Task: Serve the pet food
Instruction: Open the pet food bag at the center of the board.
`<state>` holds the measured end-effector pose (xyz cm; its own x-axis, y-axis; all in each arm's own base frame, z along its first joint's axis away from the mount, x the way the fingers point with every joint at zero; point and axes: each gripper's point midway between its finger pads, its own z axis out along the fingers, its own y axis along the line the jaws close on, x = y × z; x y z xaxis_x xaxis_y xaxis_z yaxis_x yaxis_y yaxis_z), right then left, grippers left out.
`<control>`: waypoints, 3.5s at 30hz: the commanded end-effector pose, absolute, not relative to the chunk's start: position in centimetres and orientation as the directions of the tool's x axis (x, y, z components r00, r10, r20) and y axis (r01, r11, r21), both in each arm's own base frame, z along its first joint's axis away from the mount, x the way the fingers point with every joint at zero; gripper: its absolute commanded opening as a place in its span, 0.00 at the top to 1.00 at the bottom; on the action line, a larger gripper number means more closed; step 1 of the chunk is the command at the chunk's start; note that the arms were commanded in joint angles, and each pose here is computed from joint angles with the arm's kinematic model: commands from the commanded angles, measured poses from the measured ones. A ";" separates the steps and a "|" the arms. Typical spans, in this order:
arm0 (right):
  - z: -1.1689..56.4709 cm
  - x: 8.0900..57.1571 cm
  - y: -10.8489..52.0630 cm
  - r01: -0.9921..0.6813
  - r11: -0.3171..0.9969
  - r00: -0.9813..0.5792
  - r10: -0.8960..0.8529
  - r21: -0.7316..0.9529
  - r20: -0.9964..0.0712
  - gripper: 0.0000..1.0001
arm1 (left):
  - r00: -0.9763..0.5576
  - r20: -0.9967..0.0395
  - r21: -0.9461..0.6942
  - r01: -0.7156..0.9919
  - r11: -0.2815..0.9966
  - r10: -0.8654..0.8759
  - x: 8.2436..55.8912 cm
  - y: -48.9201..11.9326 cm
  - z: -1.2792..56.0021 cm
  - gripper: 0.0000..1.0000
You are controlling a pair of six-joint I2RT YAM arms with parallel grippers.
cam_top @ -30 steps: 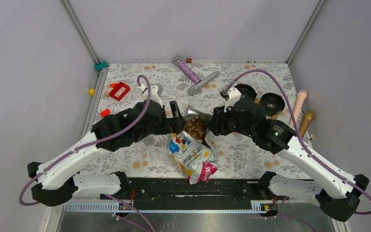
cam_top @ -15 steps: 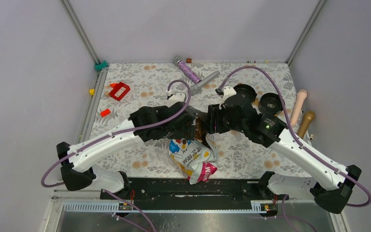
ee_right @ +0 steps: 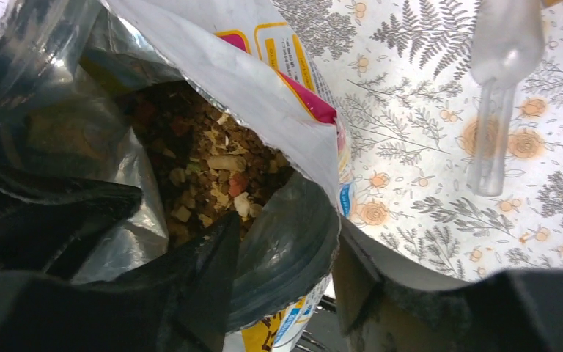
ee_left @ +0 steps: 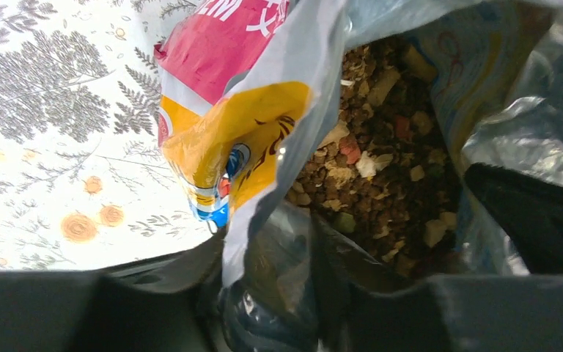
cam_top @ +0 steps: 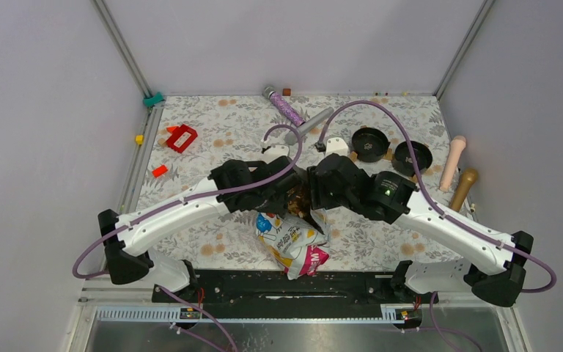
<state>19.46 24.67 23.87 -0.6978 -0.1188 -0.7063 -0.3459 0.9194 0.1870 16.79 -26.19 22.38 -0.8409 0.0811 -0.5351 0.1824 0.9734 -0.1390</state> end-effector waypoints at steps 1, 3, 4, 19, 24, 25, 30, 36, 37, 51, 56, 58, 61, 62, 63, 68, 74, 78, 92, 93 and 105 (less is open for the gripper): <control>24.2 19.3 23.0 -0.291 0.948 -0.685 -0.112 0.128 -0.720 0.50 | -0.838 -0.528 -0.093 0.215 0.972 0.135 16.5 -25.6 22.8 0.76; 24.2 19.1 22.5 -0.291 0.948 -0.682 -0.113 0.127 -0.722 0.60 | -0.836 -0.530 -0.079 0.215 0.973 0.141 16.5 -25.2 23.0 0.90; 24.3 19.1 22.3 -0.297 0.947 -0.676 -0.118 0.122 -0.728 0.67 | -0.834 -0.532 -0.071 0.216 0.974 0.146 16.4 -24.9 23.3 0.98; 30.3 25.0 11.9 -0.031 0.990 -0.456 -0.134 -0.134 -0.880 1.00 | -0.723 -0.659 0.006 0.269 0.963 0.206 15.2 -16.5 26.9 1.00; 29.9 25.5 14.2 -0.162 0.983 -0.460 -0.153 -0.087 -0.875 1.00 | -0.686 -0.706 -0.025 0.271 0.962 0.175 15.4 -15.8 27.9 1.00; 29.8 25.6 14.9 -0.193 0.978 -0.453 -0.160 -0.078 -0.877 1.00 | -0.676 -0.720 -0.024 0.254 0.967 0.160 15.7 -15.6 28.1 1.00; 29.7 26.6 16.3 -0.229 0.969 -0.438 -0.189 -0.094 -0.879 1.00 | -0.571 -0.821 -0.109 0.135 0.985 -0.013 18.6 -16.0 28.4 1.00; 31.0 28.5 18.7 -0.244 0.968 -0.397 -0.152 -0.056 -0.905 1.00 | -0.504 -0.850 -0.170 -0.010 0.985 -0.152 23.7 -14.2 30.4 1.00; 31.5 28.8 19.3 -0.255 0.966 -0.383 -0.136 -0.037 -0.914 1.00 | -0.490 -0.857 -0.167 -0.026 0.986 -0.158 24.5 -13.9 30.8 1.00; 29.3 29.0 26.2 -0.446 0.888 -0.472 -0.125 0.114 -0.873 0.77 | -0.519 -0.846 -0.113 -0.044 0.993 -0.119 30.6 -13.0 31.6 0.81; 30.3 27.3 23.4 -0.397 0.907 -0.453 -0.063 0.138 -0.889 0.01 | -0.585 -0.805 -0.219 0.137 0.966 -0.100 28.0 -15.8 31.5 0.02; 30.8 26.6 21.6 -0.356 0.923 -0.430 -0.021 0.148 -0.903 0.00 | -0.589 -0.800 -0.248 0.157 0.956 -0.111 27.0 -15.9 31.7 0.01; 31.4 24.8 19.8 -0.359 0.914 -0.402 0.031 0.189 -0.915 0.01 | -0.564 -0.817 -0.262 0.170 0.950 -0.124 25.4 -14.9 32.1 0.01; 31.5 24.2 19.2 -0.355 0.913 -0.397 0.048 0.202 -0.916 0.01 | -0.547 -0.827 -0.266 0.176 0.948 -0.131 25.0 -14.5 32.2 0.01; 31.6 23.6 18.5 -0.346 0.912 -0.395 0.071 0.220 -0.916 0.01 | -0.519 -0.842 -0.273 0.178 0.946 -0.145 24.6 -14.0 32.5 0.01; 30.2 22.0 15.6 -0.268 0.927 -0.402 0.139 0.261 -0.905 0.00 | -0.364 -0.897 -0.331 0.182 0.926 -0.249 22.4 -11.4 33.7 0.01; 26.1 23.2 11.4 -0.034 0.982 -0.423 0.152 0.183 -0.893 0.01 | -0.251 -0.912 -0.347 0.050 0.936 -0.325 21.5 -7.5 32.1 0.01; 23.2 25.0 10.7 0.057 0.983 -0.499 0.179 0.174 -0.848 0.01 | -0.209 -0.916 -0.348 -0.013 0.937 -0.343 21.4 -6.0 31.3 0.01; 15.2 41.5 6.2 0.512 0.834 -0.548 0.502 0.206 -0.669 0.01 | -0.258 -0.905 -0.345 -0.022 0.938 -0.339 22.4 -7.1 28.5 0.01; 15.2 42.5 5.9 0.529 0.824 -0.534 0.510 0.205 -0.674 0.01 | -0.260 -0.905 -0.347 -0.007 0.938 -0.337 22.4 -7.4 28.5 0.01; 11.0 43.6 5.7 0.557 0.817 -0.576 0.509 0.149 -0.640 0.01 | -0.292 -0.904 -0.323 -0.010 0.946 -0.312 22.6 -7.6 28.1 0.01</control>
